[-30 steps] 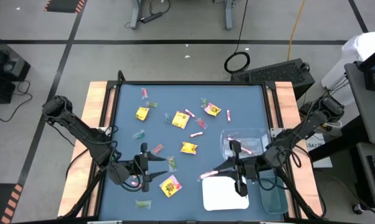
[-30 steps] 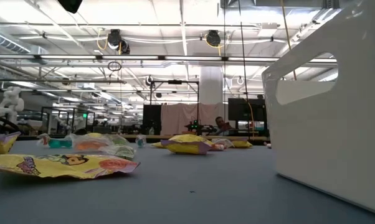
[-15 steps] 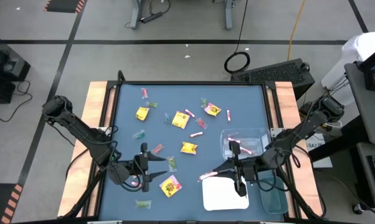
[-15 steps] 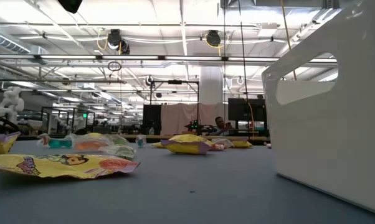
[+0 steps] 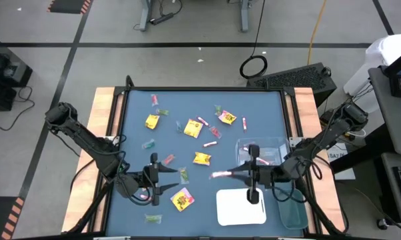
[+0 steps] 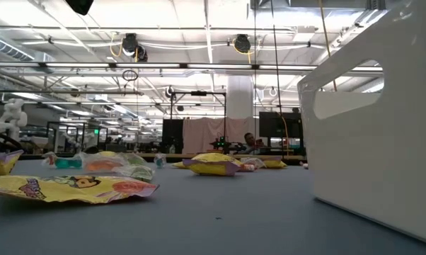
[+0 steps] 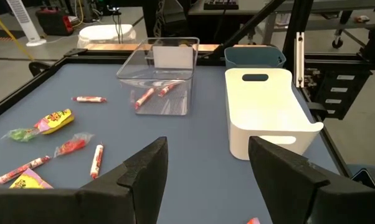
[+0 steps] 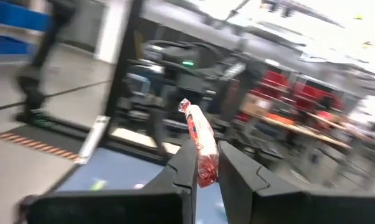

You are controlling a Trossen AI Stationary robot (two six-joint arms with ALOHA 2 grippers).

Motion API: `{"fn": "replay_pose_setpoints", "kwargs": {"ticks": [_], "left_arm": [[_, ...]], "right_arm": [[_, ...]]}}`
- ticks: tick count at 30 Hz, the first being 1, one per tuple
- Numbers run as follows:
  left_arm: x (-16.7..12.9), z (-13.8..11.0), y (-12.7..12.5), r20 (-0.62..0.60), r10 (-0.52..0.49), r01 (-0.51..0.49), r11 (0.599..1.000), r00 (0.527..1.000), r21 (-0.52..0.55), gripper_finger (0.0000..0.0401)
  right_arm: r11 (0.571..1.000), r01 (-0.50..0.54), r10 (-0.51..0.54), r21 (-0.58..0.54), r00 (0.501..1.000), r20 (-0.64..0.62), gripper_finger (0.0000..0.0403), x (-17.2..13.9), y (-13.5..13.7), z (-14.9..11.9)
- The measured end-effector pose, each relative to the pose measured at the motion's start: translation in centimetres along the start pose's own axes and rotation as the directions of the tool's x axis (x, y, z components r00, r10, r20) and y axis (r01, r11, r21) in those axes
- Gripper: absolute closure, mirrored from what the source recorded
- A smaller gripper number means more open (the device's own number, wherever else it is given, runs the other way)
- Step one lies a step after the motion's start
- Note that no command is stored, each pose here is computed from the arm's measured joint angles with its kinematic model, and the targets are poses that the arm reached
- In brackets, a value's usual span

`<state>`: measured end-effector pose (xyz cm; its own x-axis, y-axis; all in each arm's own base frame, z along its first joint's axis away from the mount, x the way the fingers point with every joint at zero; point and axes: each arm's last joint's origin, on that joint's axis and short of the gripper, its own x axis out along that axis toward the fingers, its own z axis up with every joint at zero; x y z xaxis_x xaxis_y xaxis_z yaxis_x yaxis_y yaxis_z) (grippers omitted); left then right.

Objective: Sort candy
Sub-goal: Put the transparent candy roll into the transparent bin

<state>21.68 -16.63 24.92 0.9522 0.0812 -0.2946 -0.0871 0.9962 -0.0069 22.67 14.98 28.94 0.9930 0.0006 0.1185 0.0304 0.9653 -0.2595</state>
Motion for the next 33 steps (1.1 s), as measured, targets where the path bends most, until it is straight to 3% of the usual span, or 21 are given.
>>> {"fn": "replay_pose_setpoints", "kwargs": {"ticks": [12, 33], "left_arm": [[0.0, 0.0, 0.0, 0.0, 0.0, 0.0, 1.0, 1.0, 0.0, 0.0173], [0.0, 0.0, 0.0, 0.0, 0.0, 0.0, 1.0, 1.0, 0.0, 0.0173]], "right_arm": [[0.94, 0.334, -0.325, 0.069, 0.939, -0.113, 0.0364, -0.2, -1.0, -0.3], [0.917, 0.347, -0.322, 0.199, 0.935, -0.146, 0.0364, -0.5, -0.5, -0.6]]}}
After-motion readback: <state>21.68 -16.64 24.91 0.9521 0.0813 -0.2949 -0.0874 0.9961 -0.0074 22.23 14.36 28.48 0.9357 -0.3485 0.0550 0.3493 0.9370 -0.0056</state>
